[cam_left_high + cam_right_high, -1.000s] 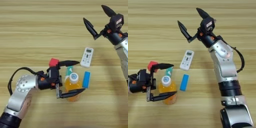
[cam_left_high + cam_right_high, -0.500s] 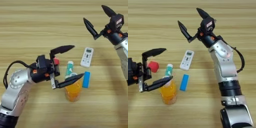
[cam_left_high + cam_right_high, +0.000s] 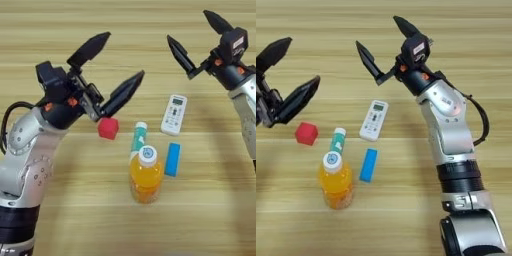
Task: Move the objects on the table
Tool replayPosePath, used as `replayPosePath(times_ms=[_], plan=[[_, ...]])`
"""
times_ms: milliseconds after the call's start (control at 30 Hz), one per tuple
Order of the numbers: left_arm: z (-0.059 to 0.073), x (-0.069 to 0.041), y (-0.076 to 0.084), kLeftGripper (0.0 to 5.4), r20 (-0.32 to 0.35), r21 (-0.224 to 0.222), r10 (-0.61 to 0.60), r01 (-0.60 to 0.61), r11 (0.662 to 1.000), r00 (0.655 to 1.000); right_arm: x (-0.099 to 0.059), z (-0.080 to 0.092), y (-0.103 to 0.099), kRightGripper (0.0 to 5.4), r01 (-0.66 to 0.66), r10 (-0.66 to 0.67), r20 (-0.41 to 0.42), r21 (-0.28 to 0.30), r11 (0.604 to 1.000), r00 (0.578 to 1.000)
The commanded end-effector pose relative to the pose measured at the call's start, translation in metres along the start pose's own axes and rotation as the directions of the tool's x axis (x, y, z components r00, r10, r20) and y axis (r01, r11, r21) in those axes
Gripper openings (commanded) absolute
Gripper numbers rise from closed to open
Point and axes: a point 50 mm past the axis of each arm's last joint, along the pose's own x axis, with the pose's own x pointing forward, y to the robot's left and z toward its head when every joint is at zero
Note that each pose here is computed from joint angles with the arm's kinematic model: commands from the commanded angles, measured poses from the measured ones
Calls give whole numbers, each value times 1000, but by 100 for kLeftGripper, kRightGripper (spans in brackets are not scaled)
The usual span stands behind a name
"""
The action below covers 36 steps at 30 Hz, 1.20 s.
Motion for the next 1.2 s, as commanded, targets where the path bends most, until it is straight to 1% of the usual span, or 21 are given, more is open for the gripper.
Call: replayPosePath(times_ms=[33, 167, 233, 333, 400, 567, 667, 900, 1033, 1133, 1200], plan=[[-6, 3, 13, 537, -39, 58, 86, -84, 995, 996, 2, 2, -2, 540, 0, 0, 5, 4, 1000, 1000], [-18, 1, 21, 537, -114, 106, 157, -145, 984, 981, 2, 2, -2, 540, -1, 1, 5, 3, 1000, 1000], [-29, -2, 23, 537, -183, 130, 179, -157, 979, 967, 3, 2, -2, 540, 0, 0, 6, 2, 1000, 1000], [-42, -6, 25, 537, -266, 145, 194, -159, 977, 944, 3, 2, -3, 540, 1, -1, 6, 1, 1000, 1000], [-48, -9, 27, 537, -311, 154, 208, -167, 974, 927, 3, 2, -3, 540, 1, -1, 6, 0, 1000, 1000], [-62, -17, 27, 537, -416, 147, 201, -153, 977, 887, 3, 3, -3, 540, 2, -2, 7, -2, 1000, 1000], [-71, -24, 25, 537, -465, 120, 182, -143, 982, 866, 3, 2, -3, 540, 3, -3, 6, -1, 1000, 1000], [-89, -41, 28, 537, -549, 106, 238, -216, 971, 801, 3, 3, -2, 540, 2, -2, 6, 2, 1000, 1000], [-96, -50, 25, 537, -579, 85, 250, -247, 965, 776, 2, 2, -1, 540, 3, -3, 6, 5, 1000, 1000], [-103, -58, 22, 537, -612, 76, 263, -275, 959, 746, 2, 2, -1, 540, 3, -3, 7, 8, 1000, 1000], [-106, -62, 20, 537, -627, 74, 266, -284, 956, 732, 2, 2, -1, 540, 3, -3, 8, 9, 1000, 1000]])
